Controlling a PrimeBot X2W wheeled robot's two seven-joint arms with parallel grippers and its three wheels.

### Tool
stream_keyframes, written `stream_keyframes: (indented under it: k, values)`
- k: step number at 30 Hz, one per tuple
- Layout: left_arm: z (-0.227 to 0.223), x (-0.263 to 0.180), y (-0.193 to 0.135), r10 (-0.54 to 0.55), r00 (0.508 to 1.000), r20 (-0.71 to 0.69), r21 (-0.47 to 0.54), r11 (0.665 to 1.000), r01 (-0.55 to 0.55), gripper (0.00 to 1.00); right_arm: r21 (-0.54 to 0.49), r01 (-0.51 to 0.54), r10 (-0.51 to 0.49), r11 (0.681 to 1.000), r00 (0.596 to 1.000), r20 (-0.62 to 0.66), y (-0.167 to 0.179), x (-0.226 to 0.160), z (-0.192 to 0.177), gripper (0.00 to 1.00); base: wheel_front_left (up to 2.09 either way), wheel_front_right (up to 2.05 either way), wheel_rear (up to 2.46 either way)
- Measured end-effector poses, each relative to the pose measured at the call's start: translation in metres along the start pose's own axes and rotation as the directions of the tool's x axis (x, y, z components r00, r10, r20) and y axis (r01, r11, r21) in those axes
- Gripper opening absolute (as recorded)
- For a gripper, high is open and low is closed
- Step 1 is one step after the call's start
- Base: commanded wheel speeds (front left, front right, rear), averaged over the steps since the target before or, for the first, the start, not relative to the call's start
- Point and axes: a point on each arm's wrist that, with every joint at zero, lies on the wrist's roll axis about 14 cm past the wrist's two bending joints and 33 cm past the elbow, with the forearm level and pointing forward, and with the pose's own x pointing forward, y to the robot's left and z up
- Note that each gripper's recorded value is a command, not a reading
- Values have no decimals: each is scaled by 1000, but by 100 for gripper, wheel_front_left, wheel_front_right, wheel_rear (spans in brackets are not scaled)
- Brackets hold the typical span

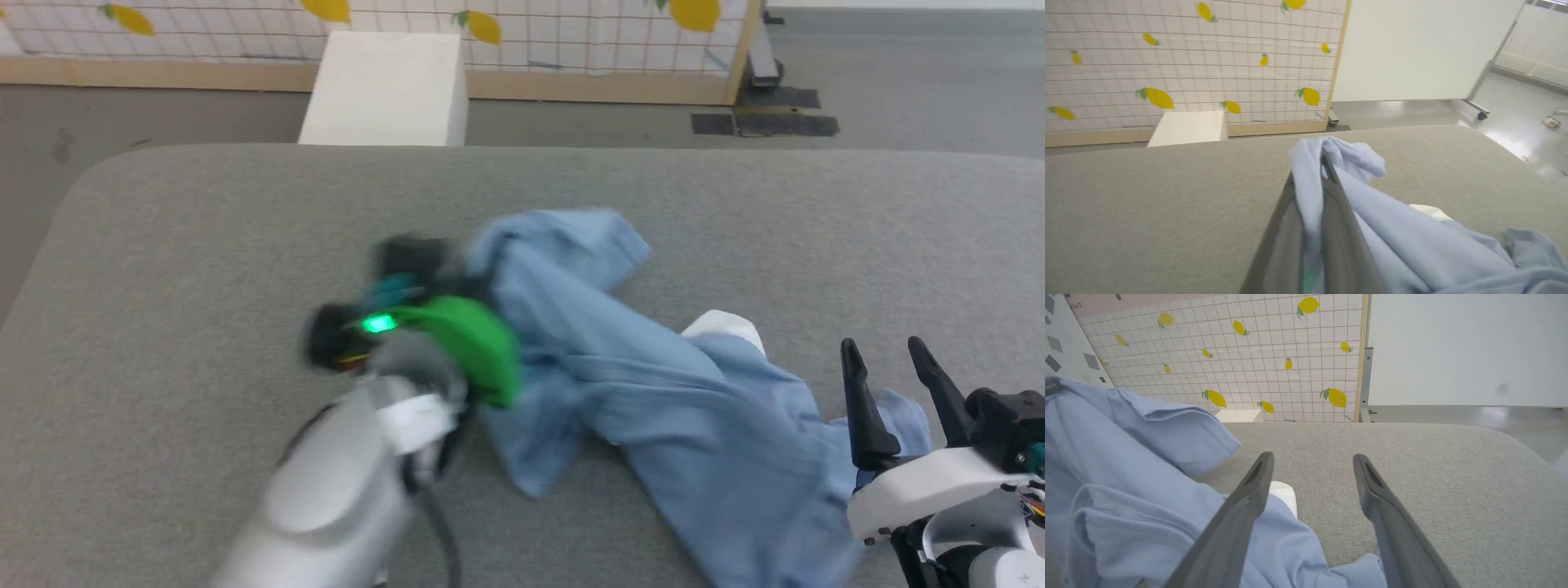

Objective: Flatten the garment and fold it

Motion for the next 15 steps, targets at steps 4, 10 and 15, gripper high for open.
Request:
stream_keyframes:
  k: [4,10,15]
  values:
    - [-21,-58,101,344,939,-5,-114,933,-343,0,3,-44,44,999,999,-6,15,6,0,100,0,0,0]
    - [-117,-163,144,548,780,-302,-180,771,-611,0,7,-103,103,995,995,-11,35,16,0,100,0,0,0]
    - [-134,-185,136,544,755,-366,-231,733,-640,100,9,-148,148,989,989,-17,50,24,-1,100,0,0,0]
